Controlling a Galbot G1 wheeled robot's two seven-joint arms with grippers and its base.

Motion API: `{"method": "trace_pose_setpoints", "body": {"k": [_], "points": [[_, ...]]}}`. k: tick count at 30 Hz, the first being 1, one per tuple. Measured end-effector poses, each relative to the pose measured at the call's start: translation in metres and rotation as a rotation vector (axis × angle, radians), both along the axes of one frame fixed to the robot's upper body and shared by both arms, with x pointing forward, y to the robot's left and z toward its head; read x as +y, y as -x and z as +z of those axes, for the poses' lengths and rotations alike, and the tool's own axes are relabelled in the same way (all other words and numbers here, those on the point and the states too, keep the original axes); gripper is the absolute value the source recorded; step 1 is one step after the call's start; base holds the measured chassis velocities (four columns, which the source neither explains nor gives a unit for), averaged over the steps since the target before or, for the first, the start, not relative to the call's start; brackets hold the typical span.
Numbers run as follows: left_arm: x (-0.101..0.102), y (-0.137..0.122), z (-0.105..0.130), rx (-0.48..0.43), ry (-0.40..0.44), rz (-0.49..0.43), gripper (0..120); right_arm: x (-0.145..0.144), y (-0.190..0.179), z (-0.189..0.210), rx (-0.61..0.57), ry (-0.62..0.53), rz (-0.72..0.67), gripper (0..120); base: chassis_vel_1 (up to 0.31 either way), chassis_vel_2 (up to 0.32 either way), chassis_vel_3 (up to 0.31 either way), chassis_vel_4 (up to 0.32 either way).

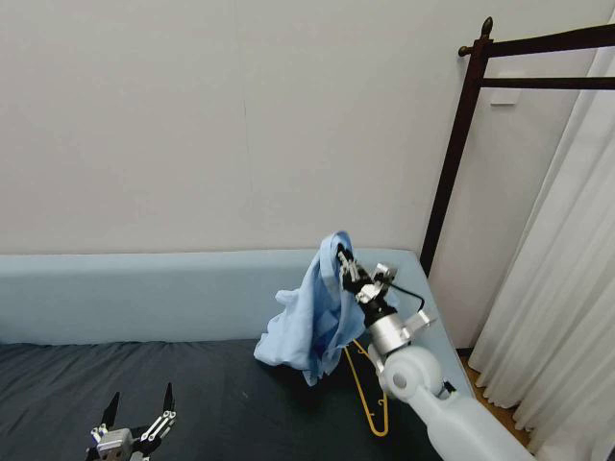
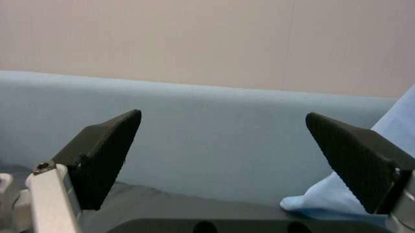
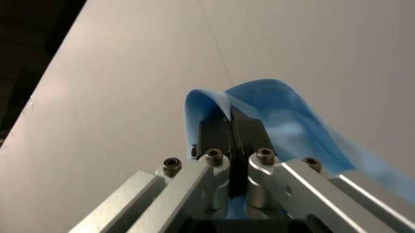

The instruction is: Pick up the clothes from the sofa and hang them on the clothes hanger.

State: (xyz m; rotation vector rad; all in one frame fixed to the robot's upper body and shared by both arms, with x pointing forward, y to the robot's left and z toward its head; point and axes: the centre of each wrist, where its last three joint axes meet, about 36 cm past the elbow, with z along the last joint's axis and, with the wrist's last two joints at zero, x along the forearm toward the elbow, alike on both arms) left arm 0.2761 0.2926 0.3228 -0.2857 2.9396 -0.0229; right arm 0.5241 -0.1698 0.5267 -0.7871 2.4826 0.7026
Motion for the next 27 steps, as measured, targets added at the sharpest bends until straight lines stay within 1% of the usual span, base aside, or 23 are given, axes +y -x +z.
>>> {"method": "trace_pose_setpoints", "body": {"k": [4, 6, 10, 11, 13, 14, 15, 17, 18, 19, 20, 21, 23, 25, 26, 27], "points": [[0.0, -0.001, -0.005, -0.005, 0.004, 0.007, 100, -0.004, -0.005, 0.043, -0.061, 0.032, -0.029, 0, 0.0, 0.0, 0.0, 0.0], [0.0, -0.001, -0.006, -0.004, 0.004, 0.008, 100, -0.004, -0.005, 0.05, -0.075, 0.036, -0.032, 0, 0.0, 0.0, 0.0, 0.0], [0.001, -0.002, -0.01, 0.0, 0.005, 0.014, 100, -0.008, -0.006, 0.098, -0.168, 0.043, -0.059, 0, 0.0, 0.0, 0.0, 0.0], [0.001, -0.002, -0.01, 0.0, 0.005, 0.014, 100, -0.008, -0.006, 0.098, -0.168, 0.043, -0.059, 0, 0.0, 0.0, 0.0, 0.0], [0.001, -0.002, -0.012, 0.003, 0.006, 0.015, 100, -0.013, -0.007, 0.125, -0.197, 0.047, -0.108, 0, 0.0, 0.0, 0.0, 0.0], [0.0, -0.002, -0.013, 0.002, 0.007, 0.015, 100, -0.015, -0.004, 0.146, -0.189, 0.051, -0.169, 0, 0.0, 0.0, 0.0, 0.0], [0.0, -0.002, -0.013, 0.002, 0.007, 0.015, 100, -0.015, -0.004, 0.146, -0.189, 0.051, -0.169, 0, 0.0, 0.0, 0.0, 0.0], [-0.001, -0.003, -0.014, 0.001, 0.009, 0.014, 100, -0.012, 0.006, 0.169, -0.14, 0.043, -0.242, 0, 0.0, 0.0, 0.0, 0.0], [-0.002, -0.003, -0.014, 0.0, 0.01, 0.013, 100, -0.007, 0.015, 0.177, -0.095, 0.048, -0.272, 0, 0.0, 0.0, 0.0, 0.0], [-0.003, -0.004, -0.015, 0.0, 0.011, 0.013, 100, 0.0, 0.022, 0.175, -0.044, 0.071, -0.291, 0, 0.0, 0.0, 0.0, 0.0], [-0.003, -0.004, -0.015, 0.0, 0.013, 0.014, 100, 0.004, 0.026, 0.164, 0.0, 0.104, -0.305, 0, 0.0, 0.0, 0.0, 0.0], [-0.003, -0.004, -0.015, 0.0, 0.013, 0.014, 100, 0.004, 0.026, 0.164, 0.0, 0.104, -0.305, 0, 0.0, 0.0, 0.0, 0.0], [-0.004, -0.003, -0.017, 0.0, 0.013, 0.015, 100, 0.012, 0.029, 0.121, 0.093, 0.212, -0.353, 0, 0.0, 0.0, 0.0, 0.0], [-0.004, -0.002, -0.019, 0.003, 0.009, 0.014, 100, 0.019, 0.029, 0.059, 0.222, 0.343, -0.407, 0, 0.0, 0.0, 0.0, 0.0], [-0.004, -0.002, -0.019, 0.003, 0.009, 0.014, 100, 0.019, 0.029, 0.059, 0.222, 0.343, -0.407, 0, 0.0, 0.0, 0.0, 0.0], [-0.004, -0.001, -0.02, 0.004, 0.006, 0.013, 100, 0.022, 0.027, 0.024, 0.286, 0.411, -0.435, 0, 0.0, 0.0, 0.0, 0.0]]}}
